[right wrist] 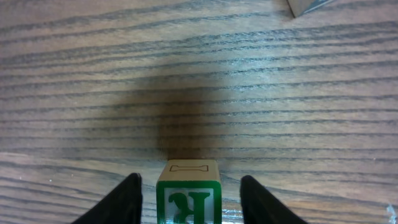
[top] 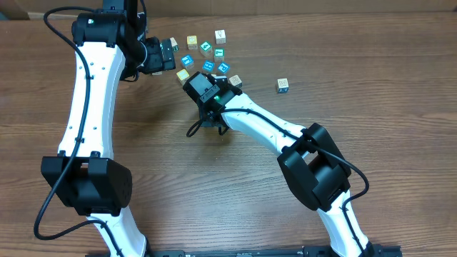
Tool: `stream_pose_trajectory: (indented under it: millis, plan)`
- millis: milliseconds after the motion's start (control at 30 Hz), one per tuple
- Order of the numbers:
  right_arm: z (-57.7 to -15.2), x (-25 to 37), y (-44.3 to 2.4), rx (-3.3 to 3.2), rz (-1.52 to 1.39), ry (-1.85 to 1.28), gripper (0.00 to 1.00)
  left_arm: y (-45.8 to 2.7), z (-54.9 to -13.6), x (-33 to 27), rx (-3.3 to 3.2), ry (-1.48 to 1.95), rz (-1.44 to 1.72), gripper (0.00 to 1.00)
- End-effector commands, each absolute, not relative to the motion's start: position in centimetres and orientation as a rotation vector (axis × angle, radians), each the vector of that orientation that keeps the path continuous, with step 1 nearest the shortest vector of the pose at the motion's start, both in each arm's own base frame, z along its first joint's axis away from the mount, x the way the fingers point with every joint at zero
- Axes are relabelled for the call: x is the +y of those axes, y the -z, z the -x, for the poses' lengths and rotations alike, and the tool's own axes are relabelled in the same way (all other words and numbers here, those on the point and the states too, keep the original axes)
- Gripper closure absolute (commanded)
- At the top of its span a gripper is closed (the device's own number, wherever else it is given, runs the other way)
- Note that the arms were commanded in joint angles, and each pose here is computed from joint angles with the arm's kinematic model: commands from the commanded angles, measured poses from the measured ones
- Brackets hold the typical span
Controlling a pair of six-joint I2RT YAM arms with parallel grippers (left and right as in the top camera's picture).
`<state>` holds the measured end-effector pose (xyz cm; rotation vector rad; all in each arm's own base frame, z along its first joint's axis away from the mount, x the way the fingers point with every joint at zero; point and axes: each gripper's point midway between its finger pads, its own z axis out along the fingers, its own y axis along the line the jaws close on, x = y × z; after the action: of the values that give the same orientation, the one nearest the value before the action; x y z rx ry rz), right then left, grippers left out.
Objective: Form a horizontal line
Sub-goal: 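Lower the green R block onto the table and open the right gripper, then move the right gripper to the pretzel-picture block and grasp it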
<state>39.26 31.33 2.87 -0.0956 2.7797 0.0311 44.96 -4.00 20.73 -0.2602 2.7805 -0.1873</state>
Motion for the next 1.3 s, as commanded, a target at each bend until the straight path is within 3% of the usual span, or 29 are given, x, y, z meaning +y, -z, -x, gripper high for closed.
stream_pose_trajectory:
  millis: [0, 167, 300, 433, 633, 867, 1267]
  plan:
    - [-39.5, 31.0, -2.7, 2.774, 0.084, -0.017, 0.52, -20.7, -45.1, -4.2, 2.779, 0.182, 0.266, 0.00]
    - [-42.1, 30.9, -6.2, 2.663, 0.105, -0.004, 0.49, -20.7, -45.1, -4.2, 2.779, 0.182, 0.266, 0.00]
    - [-46.4, 30.0, -14.6, 2.520, 0.076, -0.093, 0.48, -20.7, -45.1, -4.2, 2.779, 0.182, 0.266, 0.00]
    - [-48.8, 28.4, -16.6, 2.464, 0.018, -0.114, 0.45, -20.7, -45.1, -4.2, 2.779, 0.182, 0.266, 0.00]
    - [-50.6, 24.6, -13.6, 2.520, -0.061, -0.052, 0.39, -20.7, -45.1, -4.2, 2.779, 0.182, 0.266, 0.01]
    - [-51.4, 26.0, -5.7, 2.642, 0.297, -0.184, 0.34, -20.7, -45.1, -4.2, 2.779, 0.182, 0.266, 0.00]
    - [-51.5, 26.0, -3.4, 2.660, 0.371, -0.176, 0.35, -20.7, -45.1, -4.2, 2.779, 0.182, 0.266, 0.00]
